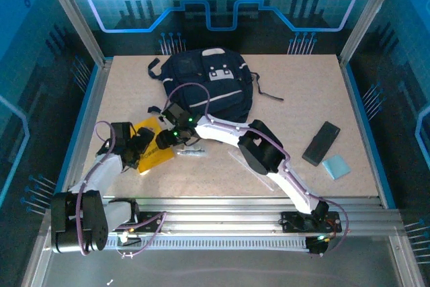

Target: Pack books, pencil case, and school supplies into a backpack

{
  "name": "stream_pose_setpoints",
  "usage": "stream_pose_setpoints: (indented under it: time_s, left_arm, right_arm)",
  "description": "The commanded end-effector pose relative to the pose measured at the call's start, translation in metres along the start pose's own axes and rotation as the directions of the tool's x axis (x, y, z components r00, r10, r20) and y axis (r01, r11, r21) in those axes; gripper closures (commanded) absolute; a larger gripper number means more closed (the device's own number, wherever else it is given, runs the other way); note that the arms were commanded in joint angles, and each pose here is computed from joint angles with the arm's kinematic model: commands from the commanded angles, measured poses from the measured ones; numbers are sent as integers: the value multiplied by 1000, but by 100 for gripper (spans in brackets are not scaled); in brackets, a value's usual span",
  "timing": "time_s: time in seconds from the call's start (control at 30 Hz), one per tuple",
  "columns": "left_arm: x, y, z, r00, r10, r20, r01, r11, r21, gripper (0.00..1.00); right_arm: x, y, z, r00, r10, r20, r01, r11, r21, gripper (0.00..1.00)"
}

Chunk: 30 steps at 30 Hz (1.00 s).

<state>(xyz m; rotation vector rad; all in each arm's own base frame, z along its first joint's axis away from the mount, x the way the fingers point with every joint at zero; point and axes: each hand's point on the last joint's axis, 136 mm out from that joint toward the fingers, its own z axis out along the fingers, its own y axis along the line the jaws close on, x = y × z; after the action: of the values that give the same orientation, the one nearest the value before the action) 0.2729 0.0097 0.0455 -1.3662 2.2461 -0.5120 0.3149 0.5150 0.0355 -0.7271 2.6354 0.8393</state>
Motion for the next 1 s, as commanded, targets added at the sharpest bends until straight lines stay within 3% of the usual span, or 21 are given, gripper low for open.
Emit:
stream_pose_setpoints:
  time_s: [0.0,0.23,0.67,0.8,0.97]
  left_arm:
    - [7,18,4,1000,-23,-2,22,998,-59,1]
    - [3,17,1,1000,-10,12,10,998,-68,1]
    - [2,15,-1,1000,19,6,-18,997,-69,1]
    - [3,14,-1,1000,17,4,-17,998,-67,1]
    - [2,15,-1,1000,17,6,-16,998,-67,1]
  right_arm:
    - [-9,36,-28,999,-21,44,26,993,-114,40]
    - [-6,49,-18,1000,19,-7,-20,974,-227,41]
    - [4,13,11,999,24,-30,-25,999,-40,40]
    - [9,20,18,998,19,-51,-22,998,-60,40]
    - [5,54,4,999,-4,-47,-5,981,-192,46]
